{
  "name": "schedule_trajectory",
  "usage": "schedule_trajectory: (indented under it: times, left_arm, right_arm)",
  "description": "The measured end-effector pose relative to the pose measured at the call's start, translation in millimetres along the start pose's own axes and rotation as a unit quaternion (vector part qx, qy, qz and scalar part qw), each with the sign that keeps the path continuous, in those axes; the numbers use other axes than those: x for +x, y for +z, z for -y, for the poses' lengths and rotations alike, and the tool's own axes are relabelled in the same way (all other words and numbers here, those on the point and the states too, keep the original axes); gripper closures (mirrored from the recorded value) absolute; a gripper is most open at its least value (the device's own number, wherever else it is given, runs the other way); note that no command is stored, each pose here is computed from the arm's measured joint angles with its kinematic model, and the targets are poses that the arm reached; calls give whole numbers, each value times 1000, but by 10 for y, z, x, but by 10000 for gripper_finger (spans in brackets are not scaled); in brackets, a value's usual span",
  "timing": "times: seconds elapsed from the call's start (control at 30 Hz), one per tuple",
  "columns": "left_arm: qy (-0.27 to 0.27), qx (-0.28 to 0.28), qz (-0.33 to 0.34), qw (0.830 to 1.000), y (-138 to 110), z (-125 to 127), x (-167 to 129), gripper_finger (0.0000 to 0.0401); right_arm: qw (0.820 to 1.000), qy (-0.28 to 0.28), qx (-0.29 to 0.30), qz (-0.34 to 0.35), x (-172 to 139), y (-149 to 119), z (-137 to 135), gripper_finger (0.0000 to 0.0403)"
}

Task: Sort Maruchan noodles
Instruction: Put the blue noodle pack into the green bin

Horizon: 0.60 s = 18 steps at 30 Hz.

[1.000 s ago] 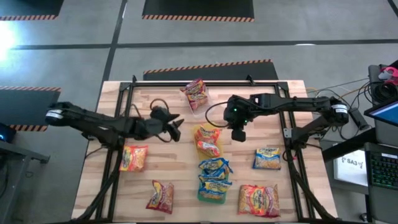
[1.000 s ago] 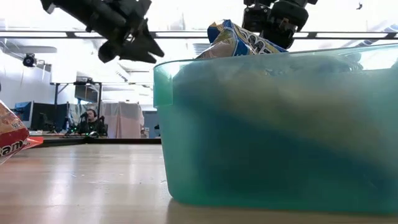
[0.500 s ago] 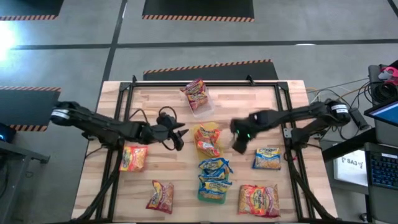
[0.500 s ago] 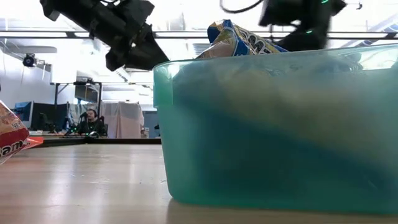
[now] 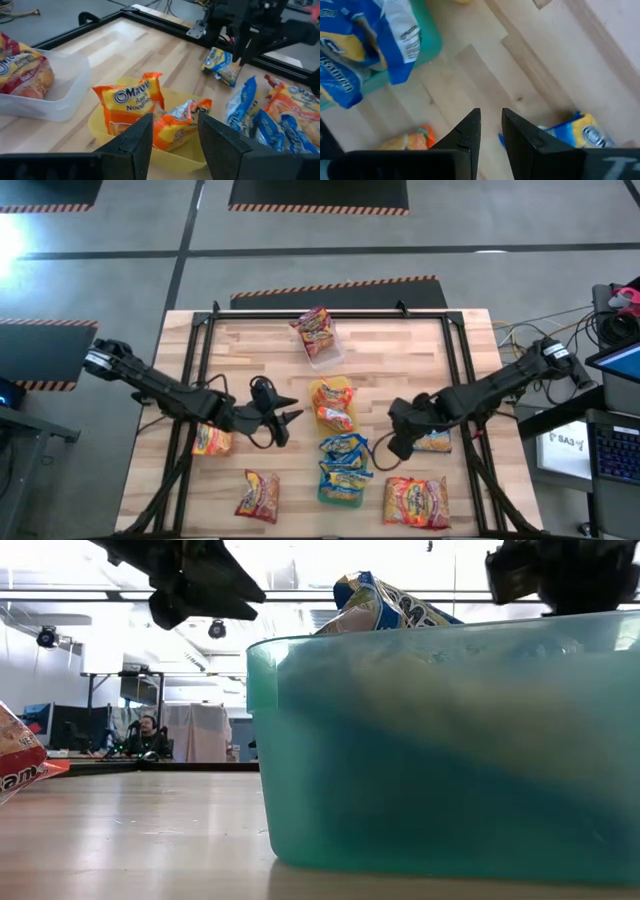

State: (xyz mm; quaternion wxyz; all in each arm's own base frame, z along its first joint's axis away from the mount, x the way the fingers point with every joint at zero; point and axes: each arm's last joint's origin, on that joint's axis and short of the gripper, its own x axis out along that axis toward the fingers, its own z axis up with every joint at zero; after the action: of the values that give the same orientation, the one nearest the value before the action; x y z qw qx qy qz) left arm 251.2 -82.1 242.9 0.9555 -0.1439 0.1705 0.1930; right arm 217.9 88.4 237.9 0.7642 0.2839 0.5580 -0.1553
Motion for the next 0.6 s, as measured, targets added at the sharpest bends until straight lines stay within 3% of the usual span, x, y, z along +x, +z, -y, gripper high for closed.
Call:
schedule_trajectory:
  times: [0.2,0.6]
  left_arm:
    - [-4,4,-4,1000,-23,19,-16,262]
    - [0,-8,-47,999,-226,75,95,262]
  right_arm:
    - [1000,-2,9,-20,-12,-94,3,326]
    - [994,11,-11,-108,-10,-198,8,235]
